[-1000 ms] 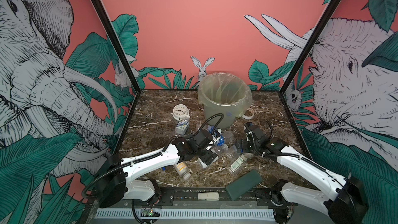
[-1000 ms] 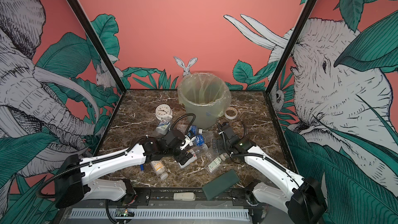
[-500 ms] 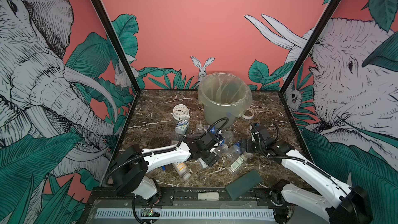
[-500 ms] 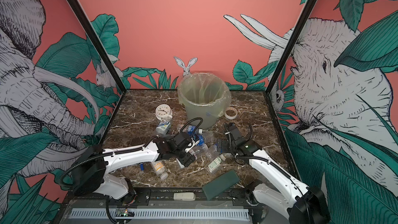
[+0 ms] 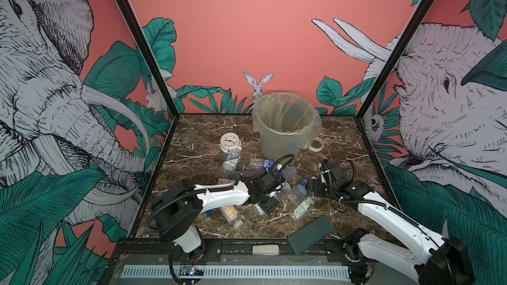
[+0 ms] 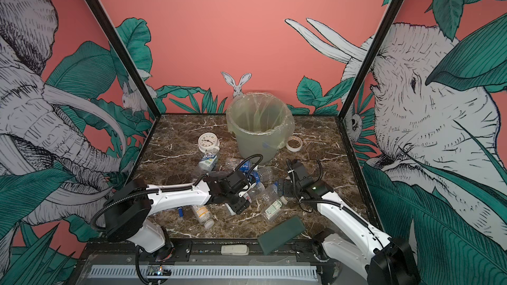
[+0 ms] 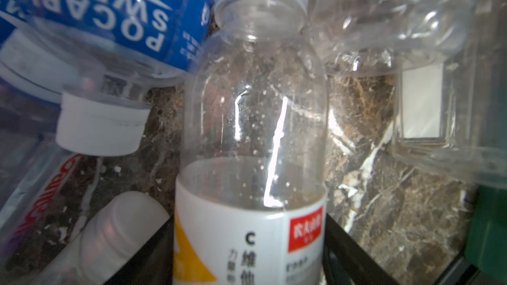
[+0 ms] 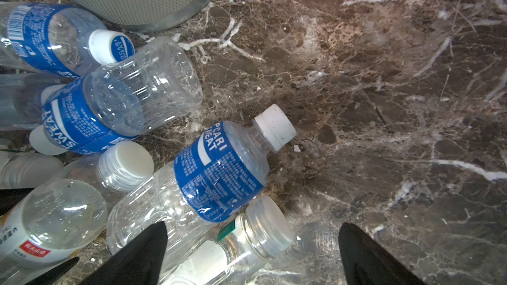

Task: Throw the plastic bottles in the bin
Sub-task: 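Grasp the white-labelled vitamin water bottle with the left gripper and lift it, then carry the vitamin water bottle over the bin and release it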

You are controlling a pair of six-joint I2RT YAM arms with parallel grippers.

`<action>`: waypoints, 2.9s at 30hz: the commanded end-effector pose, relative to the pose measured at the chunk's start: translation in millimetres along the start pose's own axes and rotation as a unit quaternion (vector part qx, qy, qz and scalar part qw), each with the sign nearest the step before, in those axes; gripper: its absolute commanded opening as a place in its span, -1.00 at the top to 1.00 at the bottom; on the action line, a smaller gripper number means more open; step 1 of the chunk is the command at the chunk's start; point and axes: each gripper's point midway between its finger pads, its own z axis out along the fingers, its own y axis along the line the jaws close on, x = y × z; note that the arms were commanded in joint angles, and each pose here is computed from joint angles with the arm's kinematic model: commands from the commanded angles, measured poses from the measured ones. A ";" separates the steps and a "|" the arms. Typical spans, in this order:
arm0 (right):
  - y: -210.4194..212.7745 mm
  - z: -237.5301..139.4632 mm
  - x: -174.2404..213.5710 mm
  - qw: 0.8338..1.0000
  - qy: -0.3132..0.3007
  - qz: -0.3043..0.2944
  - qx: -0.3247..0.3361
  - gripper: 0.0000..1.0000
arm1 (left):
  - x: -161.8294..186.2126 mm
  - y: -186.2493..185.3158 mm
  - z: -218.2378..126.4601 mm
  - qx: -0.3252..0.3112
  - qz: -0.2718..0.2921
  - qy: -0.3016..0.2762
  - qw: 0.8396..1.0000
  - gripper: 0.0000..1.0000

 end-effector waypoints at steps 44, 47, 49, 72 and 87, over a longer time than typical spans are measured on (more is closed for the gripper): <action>11.5 -10.4 -22.8 0.996 -0.054 0.030 -0.058 -0.99 | -24.7 31.1 -203.1 -0.036 -0.061 -0.396 0.915 -0.03; 15.7 -13.2 -29.8 0.996 -0.060 0.029 -0.065 -0.98 | -34.3 32.3 -229.2 -0.045 -0.052 -0.419 0.906 -0.03; 18.1 -14.2 -33.5 0.995 -0.062 0.028 -0.068 -0.99 | -43.4 32.7 -249.0 -0.053 -0.041 -0.432 0.899 -0.02; 20.7 -24.3 -51.4 0.994 -0.074 0.025 -0.081 -0.98 | -317.6 129.2 -342.5 -0.024 0.012 -0.472 0.881 -0.96; 14.0 -28.3 -37.2 0.994 -0.064 0.033 -0.080 -0.98 | -268.2 133.9 -377.7 -0.092 0.006 -0.490 0.867 -0.99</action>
